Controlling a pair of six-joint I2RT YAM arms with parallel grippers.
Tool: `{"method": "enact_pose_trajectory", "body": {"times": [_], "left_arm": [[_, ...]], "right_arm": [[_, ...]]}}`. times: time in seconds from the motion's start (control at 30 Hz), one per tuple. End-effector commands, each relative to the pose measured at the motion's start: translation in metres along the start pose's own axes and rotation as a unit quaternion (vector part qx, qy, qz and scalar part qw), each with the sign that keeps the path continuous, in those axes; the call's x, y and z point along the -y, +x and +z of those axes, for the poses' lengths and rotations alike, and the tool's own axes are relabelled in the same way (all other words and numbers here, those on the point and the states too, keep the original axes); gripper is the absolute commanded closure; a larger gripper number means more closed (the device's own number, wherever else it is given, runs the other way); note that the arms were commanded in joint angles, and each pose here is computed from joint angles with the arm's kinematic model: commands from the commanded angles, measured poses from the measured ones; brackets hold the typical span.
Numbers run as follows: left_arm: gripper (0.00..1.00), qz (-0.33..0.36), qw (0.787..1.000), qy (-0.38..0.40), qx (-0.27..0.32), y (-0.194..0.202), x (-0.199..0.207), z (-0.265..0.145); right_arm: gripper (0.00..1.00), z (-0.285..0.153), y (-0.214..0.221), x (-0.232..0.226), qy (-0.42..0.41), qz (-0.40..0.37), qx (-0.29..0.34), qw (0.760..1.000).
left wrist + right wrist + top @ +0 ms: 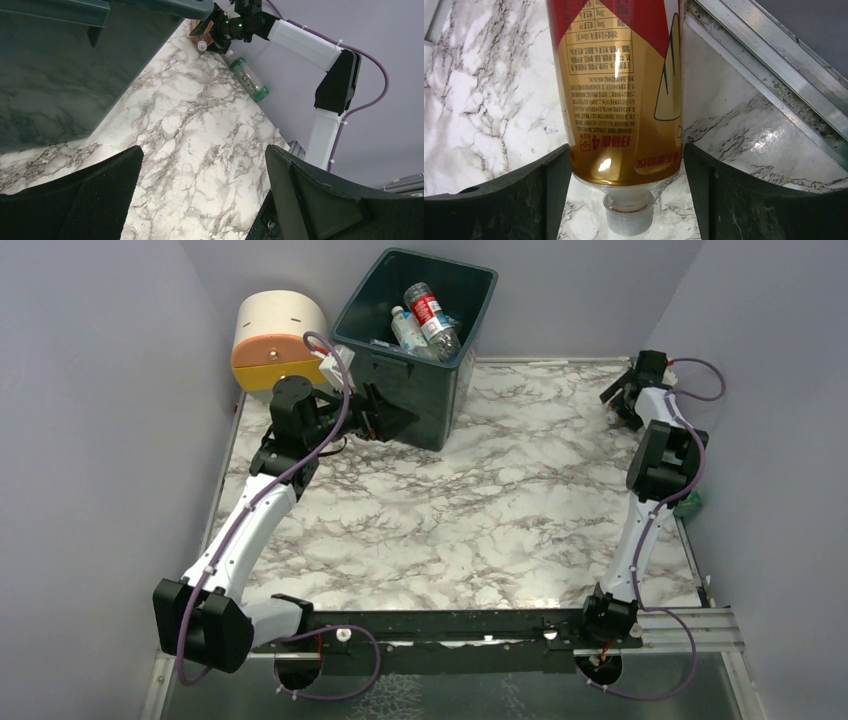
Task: Put the plastic bottles in the bin
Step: Move the plastic bottle to the center of the board.
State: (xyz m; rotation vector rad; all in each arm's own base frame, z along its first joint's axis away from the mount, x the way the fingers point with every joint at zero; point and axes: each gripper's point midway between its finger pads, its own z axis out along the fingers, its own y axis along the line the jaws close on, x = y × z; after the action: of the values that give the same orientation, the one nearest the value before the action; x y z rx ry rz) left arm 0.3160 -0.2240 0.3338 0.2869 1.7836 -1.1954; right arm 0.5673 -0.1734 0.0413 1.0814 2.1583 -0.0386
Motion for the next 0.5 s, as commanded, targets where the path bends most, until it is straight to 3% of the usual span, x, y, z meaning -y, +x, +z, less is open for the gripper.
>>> {"method": "enact_pose_trajectory", "body": {"times": [0.0,0.3,0.47], "left_arm": [[0.01,0.011,1.0,0.003,0.008,-0.007,0.0,0.005],[0.01,0.012,1.0,0.001,0.006,-0.005,-0.003,0.007],[0.01,0.009,1.0,0.005,0.009,-0.001,-0.002,0.004]], "right_arm": [[0.21,0.007,-0.01,0.001,0.007,-0.012,0.021,1.0],[0.39,-0.001,-0.004,0.008,0.011,-0.032,0.023,0.999],[0.42,-0.02,0.005,-0.001,0.009,-0.041,0.027,0.999]]}}
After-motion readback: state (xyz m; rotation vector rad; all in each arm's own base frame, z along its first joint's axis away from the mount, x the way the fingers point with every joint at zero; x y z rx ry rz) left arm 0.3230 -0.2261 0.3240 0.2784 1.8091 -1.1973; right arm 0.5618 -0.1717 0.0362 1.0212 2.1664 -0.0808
